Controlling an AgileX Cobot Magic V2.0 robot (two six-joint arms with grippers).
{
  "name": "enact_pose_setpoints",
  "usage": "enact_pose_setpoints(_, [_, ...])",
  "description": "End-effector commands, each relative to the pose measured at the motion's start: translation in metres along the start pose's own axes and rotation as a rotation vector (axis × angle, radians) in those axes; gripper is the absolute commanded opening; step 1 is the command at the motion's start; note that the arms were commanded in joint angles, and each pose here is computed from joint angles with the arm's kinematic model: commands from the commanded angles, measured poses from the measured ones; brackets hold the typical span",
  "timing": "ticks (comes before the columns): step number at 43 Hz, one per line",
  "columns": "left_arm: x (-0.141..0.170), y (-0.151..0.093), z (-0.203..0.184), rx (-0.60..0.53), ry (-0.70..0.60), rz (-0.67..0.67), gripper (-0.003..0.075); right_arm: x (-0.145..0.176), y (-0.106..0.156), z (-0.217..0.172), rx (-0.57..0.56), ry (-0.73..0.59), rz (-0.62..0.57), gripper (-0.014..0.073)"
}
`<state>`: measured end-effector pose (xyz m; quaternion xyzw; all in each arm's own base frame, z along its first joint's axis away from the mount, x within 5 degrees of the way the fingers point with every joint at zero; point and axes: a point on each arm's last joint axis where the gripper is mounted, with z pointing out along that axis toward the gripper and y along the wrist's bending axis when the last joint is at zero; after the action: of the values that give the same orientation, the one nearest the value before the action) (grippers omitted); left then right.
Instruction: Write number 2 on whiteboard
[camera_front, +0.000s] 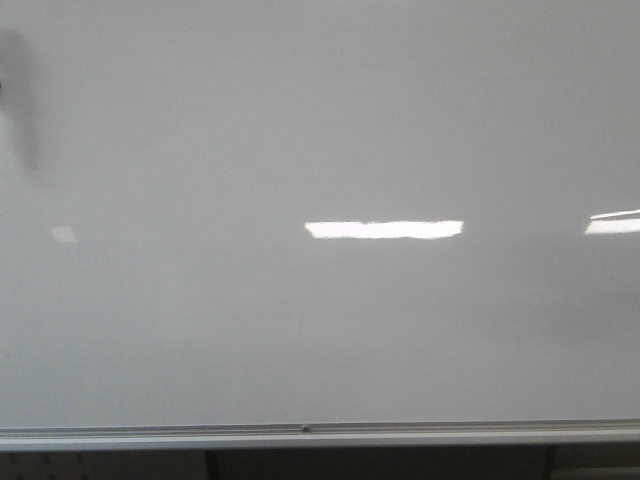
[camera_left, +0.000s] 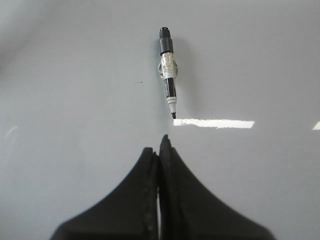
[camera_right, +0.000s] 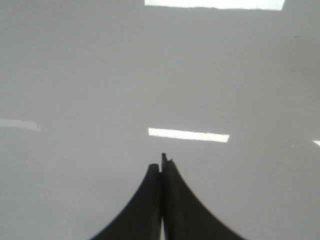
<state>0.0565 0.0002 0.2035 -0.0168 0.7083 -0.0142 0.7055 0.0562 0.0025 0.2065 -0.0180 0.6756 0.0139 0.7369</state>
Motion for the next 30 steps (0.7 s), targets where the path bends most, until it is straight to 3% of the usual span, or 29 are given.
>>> enact_pose_setpoints(1, [-0.0012,-0.0001,-0.0016,0.006,-0.094,-0.009,-0.002,-0.0089,-0.0003,-0.0018,0.003,-0.098,-0.008,-0.0069])
enact_pose_setpoints(30, [-0.0041,-0.0003,-0.0019,0.007,-0.125,-0.009,-0.002,-0.0089,-0.0003,-0.0018,0.003,-0.098,-0.008,-0.0069])
